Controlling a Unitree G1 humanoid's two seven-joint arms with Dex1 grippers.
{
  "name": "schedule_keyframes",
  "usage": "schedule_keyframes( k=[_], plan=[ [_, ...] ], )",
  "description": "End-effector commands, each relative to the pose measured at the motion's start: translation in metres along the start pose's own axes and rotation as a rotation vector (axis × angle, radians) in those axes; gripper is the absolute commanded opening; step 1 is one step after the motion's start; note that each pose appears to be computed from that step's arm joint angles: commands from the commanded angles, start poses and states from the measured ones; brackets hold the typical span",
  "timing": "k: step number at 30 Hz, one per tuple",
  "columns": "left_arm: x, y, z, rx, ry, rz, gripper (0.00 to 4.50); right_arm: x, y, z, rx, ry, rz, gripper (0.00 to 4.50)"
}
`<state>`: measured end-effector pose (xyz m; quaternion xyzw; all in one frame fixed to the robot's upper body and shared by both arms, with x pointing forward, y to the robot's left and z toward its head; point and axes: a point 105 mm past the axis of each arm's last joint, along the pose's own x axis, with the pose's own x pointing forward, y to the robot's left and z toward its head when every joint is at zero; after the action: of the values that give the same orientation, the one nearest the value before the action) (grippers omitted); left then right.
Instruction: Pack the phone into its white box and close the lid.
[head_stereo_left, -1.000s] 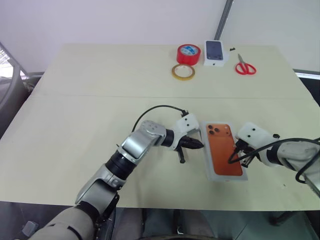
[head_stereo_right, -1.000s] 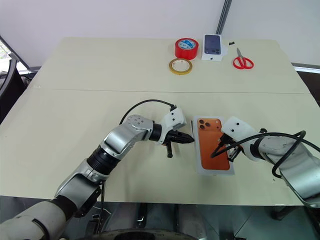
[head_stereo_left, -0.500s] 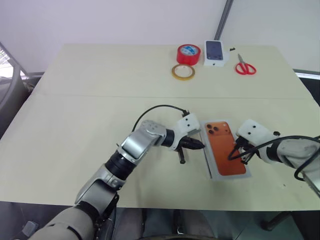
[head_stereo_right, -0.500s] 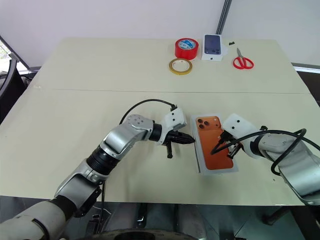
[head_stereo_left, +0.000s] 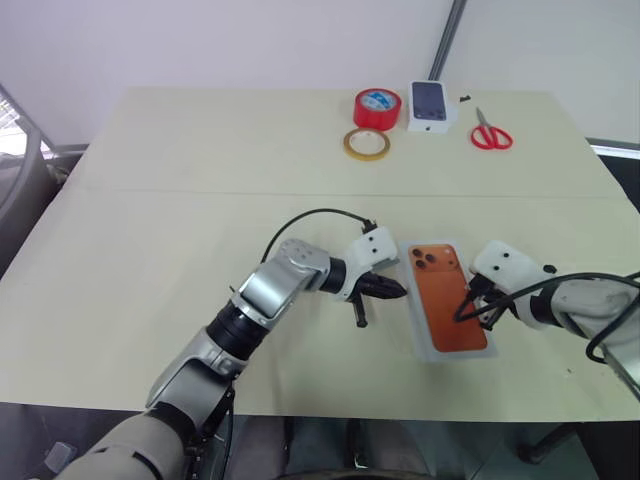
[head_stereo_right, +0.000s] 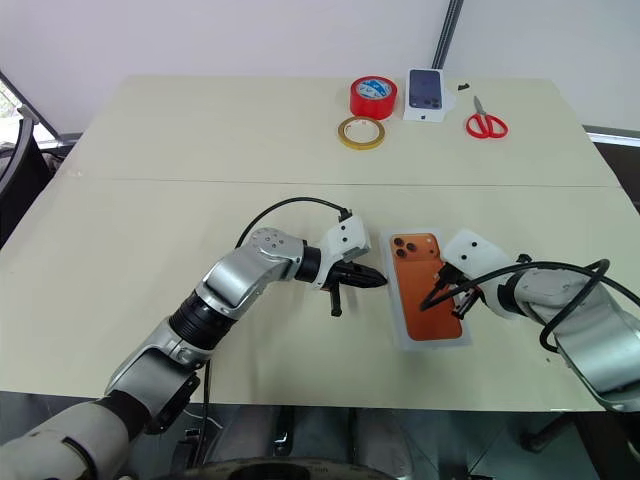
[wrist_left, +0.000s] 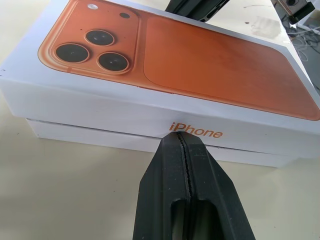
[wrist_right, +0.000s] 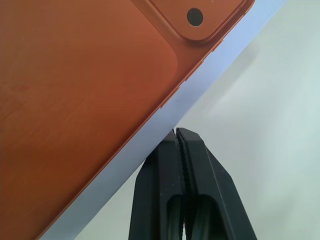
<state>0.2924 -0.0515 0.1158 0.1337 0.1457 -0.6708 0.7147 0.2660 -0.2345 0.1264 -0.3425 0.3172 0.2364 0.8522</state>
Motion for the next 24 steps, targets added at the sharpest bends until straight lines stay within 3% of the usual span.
schedule_keyframes(
  k=[1,24],
  plan=[
    [0.005,-0.004,0.005,0.011,-0.017,-0.018,0.00,-0.002,0.008,0.012,-0.033,-0.050,0.025,0.09],
    [0.009,0.000,0.007,-0.008,-0.037,0.003,0.00,0.007,0.000,-0.003,-0.003,-0.016,-0.008,0.09]
  ],
)
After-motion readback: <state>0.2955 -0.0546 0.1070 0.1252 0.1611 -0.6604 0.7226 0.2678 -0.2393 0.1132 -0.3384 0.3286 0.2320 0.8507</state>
